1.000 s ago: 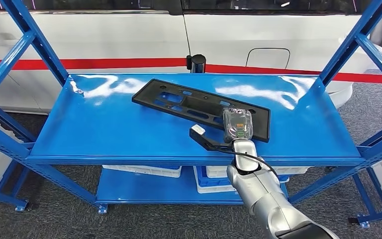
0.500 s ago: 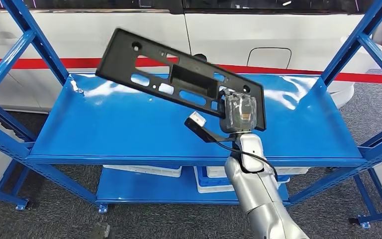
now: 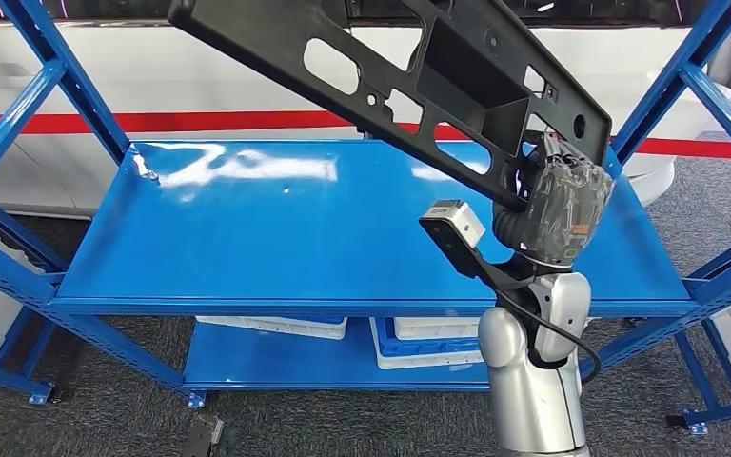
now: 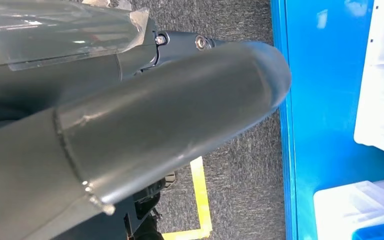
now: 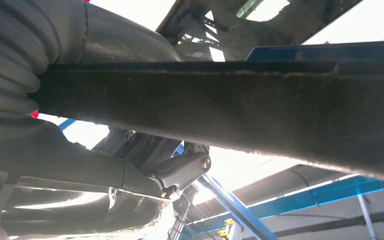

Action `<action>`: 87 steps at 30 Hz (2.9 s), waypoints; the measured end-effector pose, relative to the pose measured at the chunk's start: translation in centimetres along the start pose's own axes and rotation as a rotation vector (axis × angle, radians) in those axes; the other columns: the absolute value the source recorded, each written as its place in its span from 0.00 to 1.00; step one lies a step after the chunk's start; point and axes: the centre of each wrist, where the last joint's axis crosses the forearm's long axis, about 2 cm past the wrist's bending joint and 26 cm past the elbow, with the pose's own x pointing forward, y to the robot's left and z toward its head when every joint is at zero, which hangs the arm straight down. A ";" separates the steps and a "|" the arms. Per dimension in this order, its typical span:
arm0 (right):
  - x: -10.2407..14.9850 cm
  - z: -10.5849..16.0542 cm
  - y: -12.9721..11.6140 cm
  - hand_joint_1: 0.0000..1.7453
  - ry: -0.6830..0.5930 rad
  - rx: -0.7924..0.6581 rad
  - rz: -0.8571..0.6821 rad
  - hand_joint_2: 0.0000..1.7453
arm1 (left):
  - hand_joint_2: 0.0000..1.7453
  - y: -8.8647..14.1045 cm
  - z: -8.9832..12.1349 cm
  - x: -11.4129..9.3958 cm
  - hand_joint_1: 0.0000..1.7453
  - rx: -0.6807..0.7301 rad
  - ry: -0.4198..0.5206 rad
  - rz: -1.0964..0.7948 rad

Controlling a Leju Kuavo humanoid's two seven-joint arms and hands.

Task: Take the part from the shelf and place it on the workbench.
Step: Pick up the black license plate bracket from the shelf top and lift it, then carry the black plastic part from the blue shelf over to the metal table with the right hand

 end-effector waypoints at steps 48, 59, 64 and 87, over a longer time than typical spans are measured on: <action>-4.2 8.8 -7.3 1.00 0.158 0.026 -0.686 1.00 | 0.00 1.0 -2.1 2.7 0.00 0.100 -0.154 0.031; -4.6 9.4 -5.8 1.00 0.165 0.051 -0.800 1.00 | 0.00 1.9 -1.1 1.1 0.00 0.201 -0.120 0.184; -4.6 8.4 -5.3 1.00 0.161 0.071 -0.806 1.00 | 0.00 1.8 -1.2 1.3 0.00 0.213 -0.115 0.195; -3.9 1.5 2.2 1.00 0.246 0.410 -0.425 1.00 | 0.00 1.1 -1.8 2.2 0.00 0.175 -0.099 0.196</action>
